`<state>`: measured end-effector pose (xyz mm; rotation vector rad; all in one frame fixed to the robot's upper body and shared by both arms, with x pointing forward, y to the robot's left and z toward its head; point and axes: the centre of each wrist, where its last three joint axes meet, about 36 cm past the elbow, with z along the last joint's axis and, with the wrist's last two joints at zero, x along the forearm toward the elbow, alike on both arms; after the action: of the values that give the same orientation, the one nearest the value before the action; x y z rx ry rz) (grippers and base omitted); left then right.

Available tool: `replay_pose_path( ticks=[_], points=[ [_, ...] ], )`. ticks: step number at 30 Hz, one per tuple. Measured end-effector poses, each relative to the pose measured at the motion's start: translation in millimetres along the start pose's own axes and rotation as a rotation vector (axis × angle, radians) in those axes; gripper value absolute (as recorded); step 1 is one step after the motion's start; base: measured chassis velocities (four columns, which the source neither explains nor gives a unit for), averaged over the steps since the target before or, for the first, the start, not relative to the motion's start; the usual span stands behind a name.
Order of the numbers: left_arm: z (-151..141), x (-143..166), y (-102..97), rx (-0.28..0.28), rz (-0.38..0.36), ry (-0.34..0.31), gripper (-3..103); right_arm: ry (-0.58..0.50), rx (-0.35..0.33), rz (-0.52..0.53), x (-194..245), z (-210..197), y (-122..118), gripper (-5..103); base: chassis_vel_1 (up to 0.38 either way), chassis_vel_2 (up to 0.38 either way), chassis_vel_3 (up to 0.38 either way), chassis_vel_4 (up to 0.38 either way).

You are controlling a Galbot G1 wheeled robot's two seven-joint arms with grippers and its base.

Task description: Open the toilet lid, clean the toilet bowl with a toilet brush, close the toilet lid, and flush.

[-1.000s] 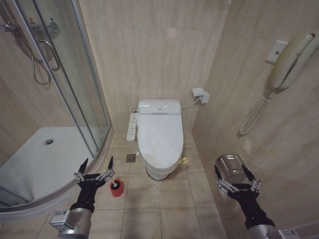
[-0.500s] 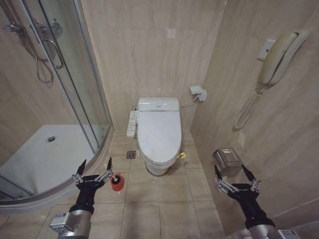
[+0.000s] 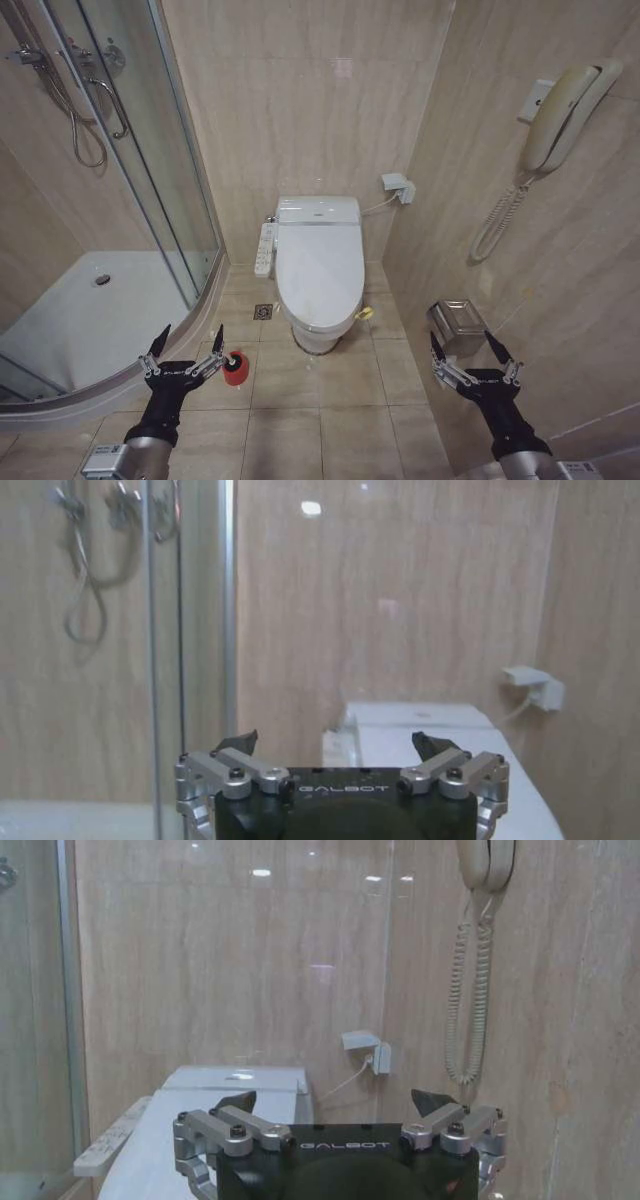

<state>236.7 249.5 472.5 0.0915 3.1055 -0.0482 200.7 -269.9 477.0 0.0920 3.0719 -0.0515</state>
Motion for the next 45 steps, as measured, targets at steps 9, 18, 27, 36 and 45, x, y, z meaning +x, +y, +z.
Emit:
replay_pose_path(
  ticks=[9,18,27,36,45],
  points=[
    [-6.0,-7.1,27.9,0.037,0.152,0.098,100,0.000,0.000,0.000,0.0,0.0,0.0,100,0.000,0.000,0.000,0.000],
    [-23.7,-20.6,54.3,0.065,0.041,0.053,100,0.000,0.000,0.000,0.0,0.0,0.0,100,0.000,0.000,0.000,0.000],
    [-15.7,-13.5,38.8,0.055,-0.023,0.037,100,0.000,0.000,0.000,0.0,0.0,0.0,100,0.000,0.000,0.000,0.000],
    [-16.2,-6.0,13.8,0.118,-0.009,0.069,100,0.000,0.000,0.000,0.0,0.0,0.0,100,0.000,0.000,0.000,0.000],
    [-14.6,-3.3,5.7,0.097,-0.018,0.113,100,0.000,0.000,0.000,0.0,0.0,0.0,100,0.000,0.000,0.000,0.000]
  ],
)
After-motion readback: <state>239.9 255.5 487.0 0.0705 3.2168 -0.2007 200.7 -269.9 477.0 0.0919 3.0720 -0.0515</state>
